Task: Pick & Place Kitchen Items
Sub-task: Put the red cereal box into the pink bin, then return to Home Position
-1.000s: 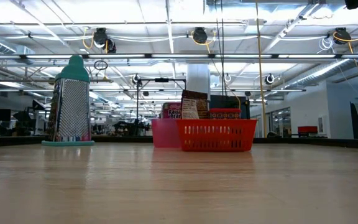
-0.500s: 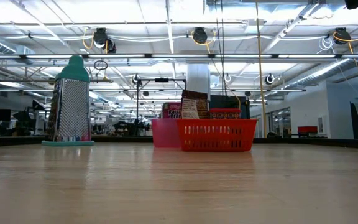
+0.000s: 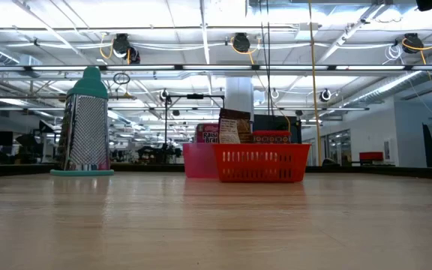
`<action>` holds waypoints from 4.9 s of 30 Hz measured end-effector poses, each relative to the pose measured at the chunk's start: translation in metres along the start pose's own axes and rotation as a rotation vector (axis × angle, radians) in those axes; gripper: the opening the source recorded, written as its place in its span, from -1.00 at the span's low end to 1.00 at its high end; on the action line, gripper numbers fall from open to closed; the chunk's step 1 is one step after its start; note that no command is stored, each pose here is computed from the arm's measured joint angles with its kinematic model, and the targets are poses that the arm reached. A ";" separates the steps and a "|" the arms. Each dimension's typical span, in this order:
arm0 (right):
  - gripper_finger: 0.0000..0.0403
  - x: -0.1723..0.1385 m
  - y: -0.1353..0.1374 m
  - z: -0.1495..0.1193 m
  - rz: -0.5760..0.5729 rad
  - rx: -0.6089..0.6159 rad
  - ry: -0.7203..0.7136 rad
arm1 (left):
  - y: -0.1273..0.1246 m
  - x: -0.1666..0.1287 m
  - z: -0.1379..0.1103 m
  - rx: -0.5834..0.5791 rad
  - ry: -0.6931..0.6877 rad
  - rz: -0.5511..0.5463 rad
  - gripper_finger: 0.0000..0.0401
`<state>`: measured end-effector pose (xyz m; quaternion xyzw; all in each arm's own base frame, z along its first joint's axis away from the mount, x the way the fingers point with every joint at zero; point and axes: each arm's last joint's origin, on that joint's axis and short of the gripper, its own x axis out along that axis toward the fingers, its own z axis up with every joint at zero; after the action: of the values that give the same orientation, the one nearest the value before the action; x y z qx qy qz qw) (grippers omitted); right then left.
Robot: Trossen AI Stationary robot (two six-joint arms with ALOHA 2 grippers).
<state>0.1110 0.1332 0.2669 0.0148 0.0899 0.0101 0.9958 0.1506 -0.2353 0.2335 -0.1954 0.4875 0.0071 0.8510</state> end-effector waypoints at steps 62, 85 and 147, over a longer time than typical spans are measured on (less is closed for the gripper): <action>-0.09 0.000 0.001 0.002 0.007 -0.023 -0.016 | 0.225 -0.001 0.242 -0.474 -0.641 0.339 -1.00; -0.09 0.000 0.001 0.002 0.006 -0.029 -0.015 | 0.251 0.030 0.250 -0.504 -0.556 0.272 -0.46; -0.09 -0.030 -0.099 -0.058 -0.013 -0.044 -0.277 | 0.255 0.029 0.048 0.235 -0.900 0.115 -0.23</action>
<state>0.0727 0.0350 0.2122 -0.0066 -0.0484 0.0033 0.9988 0.1536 0.0116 0.1481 -0.0479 0.0774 0.0832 0.9924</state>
